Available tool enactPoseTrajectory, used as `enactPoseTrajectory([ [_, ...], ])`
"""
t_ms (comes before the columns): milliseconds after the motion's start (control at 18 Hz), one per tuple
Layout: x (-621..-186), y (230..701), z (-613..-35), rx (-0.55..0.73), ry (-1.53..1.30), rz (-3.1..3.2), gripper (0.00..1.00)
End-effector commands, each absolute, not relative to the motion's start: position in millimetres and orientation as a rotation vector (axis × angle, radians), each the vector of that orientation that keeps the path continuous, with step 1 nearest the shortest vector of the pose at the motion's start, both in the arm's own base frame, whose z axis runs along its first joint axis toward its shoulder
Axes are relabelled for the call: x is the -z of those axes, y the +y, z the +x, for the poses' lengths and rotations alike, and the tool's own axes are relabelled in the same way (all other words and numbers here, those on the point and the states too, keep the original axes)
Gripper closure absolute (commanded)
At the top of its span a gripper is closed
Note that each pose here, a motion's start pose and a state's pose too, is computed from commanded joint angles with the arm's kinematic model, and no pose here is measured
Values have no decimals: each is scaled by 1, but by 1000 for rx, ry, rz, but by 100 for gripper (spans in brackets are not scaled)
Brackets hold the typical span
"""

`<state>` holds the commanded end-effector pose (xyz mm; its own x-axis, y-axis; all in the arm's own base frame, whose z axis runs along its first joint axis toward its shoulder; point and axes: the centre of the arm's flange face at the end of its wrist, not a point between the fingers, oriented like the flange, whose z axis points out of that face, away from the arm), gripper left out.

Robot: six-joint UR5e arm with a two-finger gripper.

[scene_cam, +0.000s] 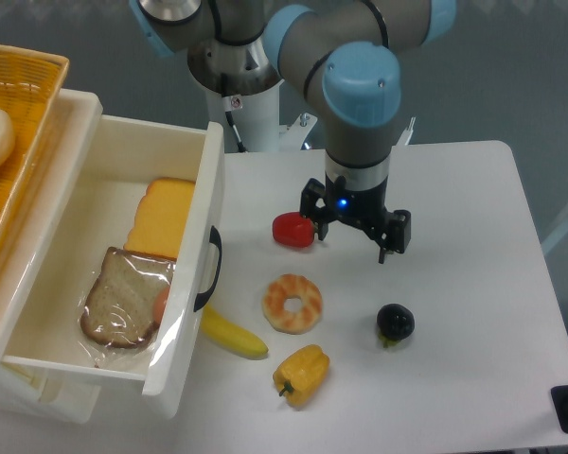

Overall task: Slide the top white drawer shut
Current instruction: 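Move the gripper away from the red pepper toward the drawer front, then lower the gripper beside the open drawer's front panel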

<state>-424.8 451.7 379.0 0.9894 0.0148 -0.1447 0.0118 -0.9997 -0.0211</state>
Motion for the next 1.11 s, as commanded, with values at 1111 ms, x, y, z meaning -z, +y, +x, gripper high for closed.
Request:
enactPoseTrajectory([
  [1111, -320, 505, -398, 51, -528, -3005, 0],
])
